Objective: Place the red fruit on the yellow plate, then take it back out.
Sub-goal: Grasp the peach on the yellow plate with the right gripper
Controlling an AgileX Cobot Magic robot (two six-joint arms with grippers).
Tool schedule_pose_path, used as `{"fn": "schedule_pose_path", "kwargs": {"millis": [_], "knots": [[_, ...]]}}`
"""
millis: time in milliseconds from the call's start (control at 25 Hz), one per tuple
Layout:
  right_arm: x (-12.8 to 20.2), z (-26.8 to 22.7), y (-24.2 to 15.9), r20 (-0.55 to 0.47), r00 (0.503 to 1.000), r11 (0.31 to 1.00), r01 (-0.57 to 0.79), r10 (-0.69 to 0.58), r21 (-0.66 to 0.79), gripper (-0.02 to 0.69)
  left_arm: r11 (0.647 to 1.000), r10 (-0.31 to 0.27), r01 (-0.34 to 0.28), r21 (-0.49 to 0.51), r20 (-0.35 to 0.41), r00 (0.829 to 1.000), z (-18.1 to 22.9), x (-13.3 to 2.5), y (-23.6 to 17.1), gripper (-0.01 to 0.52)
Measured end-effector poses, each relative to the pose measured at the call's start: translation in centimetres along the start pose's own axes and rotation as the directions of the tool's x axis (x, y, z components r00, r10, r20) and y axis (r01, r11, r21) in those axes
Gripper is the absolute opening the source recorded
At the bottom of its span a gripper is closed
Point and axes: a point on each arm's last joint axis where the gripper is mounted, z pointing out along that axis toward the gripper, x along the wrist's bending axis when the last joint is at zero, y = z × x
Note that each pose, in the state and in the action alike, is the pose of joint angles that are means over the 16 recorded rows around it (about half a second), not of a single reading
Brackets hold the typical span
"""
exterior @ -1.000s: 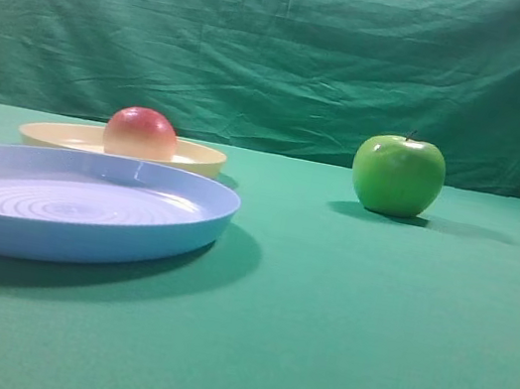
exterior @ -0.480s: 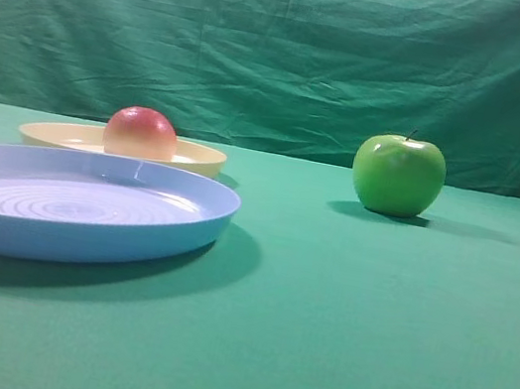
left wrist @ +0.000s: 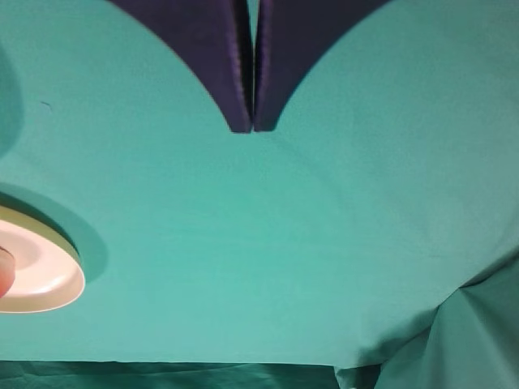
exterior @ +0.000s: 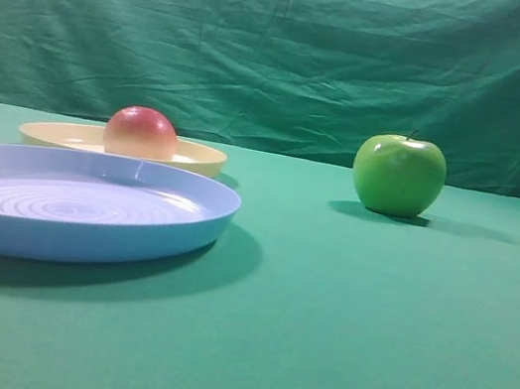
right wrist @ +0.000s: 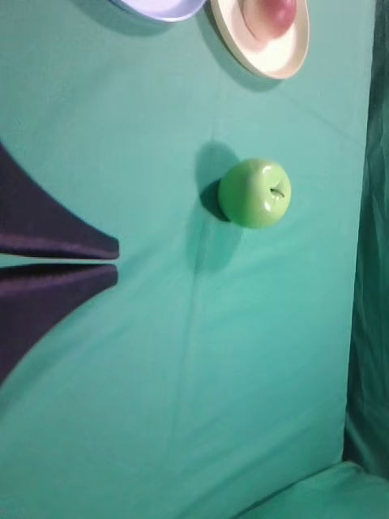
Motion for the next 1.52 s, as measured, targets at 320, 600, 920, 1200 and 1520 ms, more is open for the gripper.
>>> {"fn": "schedule_pose_path", "kwargs": {"millis": [320, 600, 920, 1200, 1520], "knots": [[1.8, 2.4, 5.4, -0.181, 0.979, 0.985, 0.113, -0.089, 0.127, 0.000, 1.000, -0.001, 0.001, 0.000, 0.000, 1.000, 0.0, 0.0, 0.0, 0.000], [3.6, 5.9, 6.9, -0.297, 0.953, 0.960, 0.135, -0.059, 0.244, 0.000, 1.000, -0.002, 0.002, 0.000, 0.000, 1.000, 0.0, 0.0, 0.0, 0.000], [4.6, 8.9, 7.3, -0.354, 0.935, 0.942, 0.140, -0.024, 0.306, 0.000, 1.000, -0.002, 0.002, 0.000, 0.000, 1.000, 0.0, 0.0, 0.0, 0.000], [5.2, 11.8, 9.2, -0.390, 0.918, 0.922, 0.209, -0.069, 0.328, 0.000, 1.000, -0.002, 0.002, 0.000, 0.000, 1.000, 0.0, 0.0, 0.0, 0.000], [6.8, 18.0, 13.7, -0.447, 0.882, 0.869, 0.336, -0.153, 0.365, 0.000, 1.000, -0.002, 0.002, 0.000, 0.000, 1.000, 0.0, 0.0, 0.0, 0.000]]}}
